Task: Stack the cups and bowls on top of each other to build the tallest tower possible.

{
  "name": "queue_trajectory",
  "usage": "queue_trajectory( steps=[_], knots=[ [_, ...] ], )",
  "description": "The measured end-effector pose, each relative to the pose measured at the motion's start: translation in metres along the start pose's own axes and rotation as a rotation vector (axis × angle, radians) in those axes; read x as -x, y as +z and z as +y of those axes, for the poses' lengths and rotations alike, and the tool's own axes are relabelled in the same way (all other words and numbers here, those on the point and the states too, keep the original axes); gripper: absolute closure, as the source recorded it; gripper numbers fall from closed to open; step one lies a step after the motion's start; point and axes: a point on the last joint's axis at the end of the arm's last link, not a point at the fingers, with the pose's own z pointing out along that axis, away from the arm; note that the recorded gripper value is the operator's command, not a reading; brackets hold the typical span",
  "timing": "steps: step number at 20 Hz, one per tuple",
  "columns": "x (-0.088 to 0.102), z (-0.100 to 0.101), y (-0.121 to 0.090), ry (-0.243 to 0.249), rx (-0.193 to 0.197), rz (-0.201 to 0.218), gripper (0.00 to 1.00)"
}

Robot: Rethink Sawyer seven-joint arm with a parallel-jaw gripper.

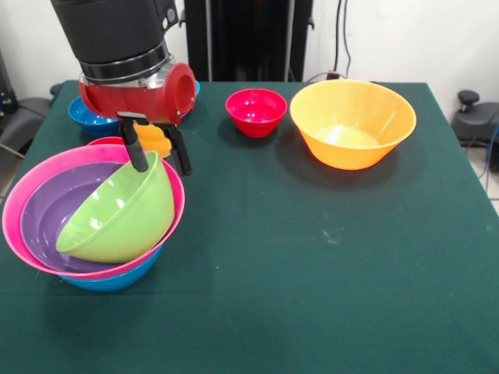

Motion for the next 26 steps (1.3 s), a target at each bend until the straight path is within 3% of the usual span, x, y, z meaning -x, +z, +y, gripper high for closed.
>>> queue_trajectory(
  steps=[12, 19, 26],
  knots=[
    [-0.010, 0.022, 0.039, -0.029, 0.044, 0.004, 0.00],
    [-0.016, 0.020, 0.067, -0.047, 0.042, -0.010, 0.00],
    [-0.018, 0.019, 0.070, -0.056, 0.036, -0.008, 0.00]
  ],
)
